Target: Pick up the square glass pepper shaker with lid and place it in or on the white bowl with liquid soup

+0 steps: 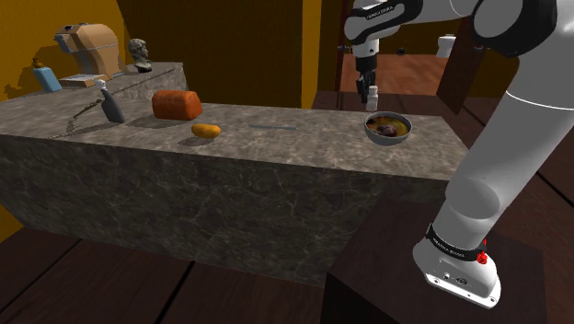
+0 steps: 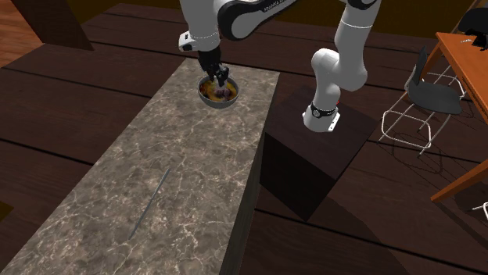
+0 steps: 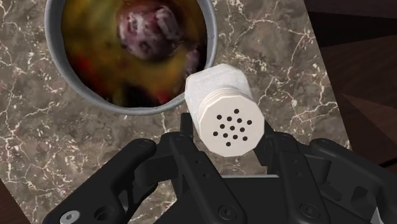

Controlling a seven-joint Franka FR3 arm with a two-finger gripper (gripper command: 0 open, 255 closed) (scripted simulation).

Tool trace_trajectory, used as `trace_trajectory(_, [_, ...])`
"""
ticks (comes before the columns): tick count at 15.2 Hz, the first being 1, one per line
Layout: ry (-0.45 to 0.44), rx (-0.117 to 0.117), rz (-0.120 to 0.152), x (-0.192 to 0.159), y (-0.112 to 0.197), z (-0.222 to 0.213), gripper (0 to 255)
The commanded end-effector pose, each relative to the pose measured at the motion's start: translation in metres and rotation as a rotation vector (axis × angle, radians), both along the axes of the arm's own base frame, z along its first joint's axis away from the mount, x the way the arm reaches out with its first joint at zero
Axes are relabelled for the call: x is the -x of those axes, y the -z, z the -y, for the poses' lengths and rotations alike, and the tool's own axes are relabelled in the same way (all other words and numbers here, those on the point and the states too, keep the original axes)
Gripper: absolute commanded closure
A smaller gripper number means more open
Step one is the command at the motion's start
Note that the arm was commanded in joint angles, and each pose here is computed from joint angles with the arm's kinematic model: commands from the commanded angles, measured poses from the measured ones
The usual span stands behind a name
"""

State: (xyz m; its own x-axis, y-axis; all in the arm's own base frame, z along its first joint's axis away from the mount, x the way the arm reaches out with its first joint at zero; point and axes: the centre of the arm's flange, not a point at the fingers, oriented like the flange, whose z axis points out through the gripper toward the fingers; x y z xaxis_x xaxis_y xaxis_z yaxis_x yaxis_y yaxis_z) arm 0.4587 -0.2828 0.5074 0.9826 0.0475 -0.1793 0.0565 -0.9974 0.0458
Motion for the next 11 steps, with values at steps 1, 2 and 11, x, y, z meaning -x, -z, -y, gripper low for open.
trace_trajectory(1, [-0.001, 0.0, 0.0, 0.014, 0.001, 0.026, 255])
trace_trajectory(2, [-0.001, 0.0, 0.0, 0.02, 0.001, 0.038, 255])
trace_trajectory(11, [-0.001, 0.0, 0.0, 0.052, 0.016, 0.107, 255])
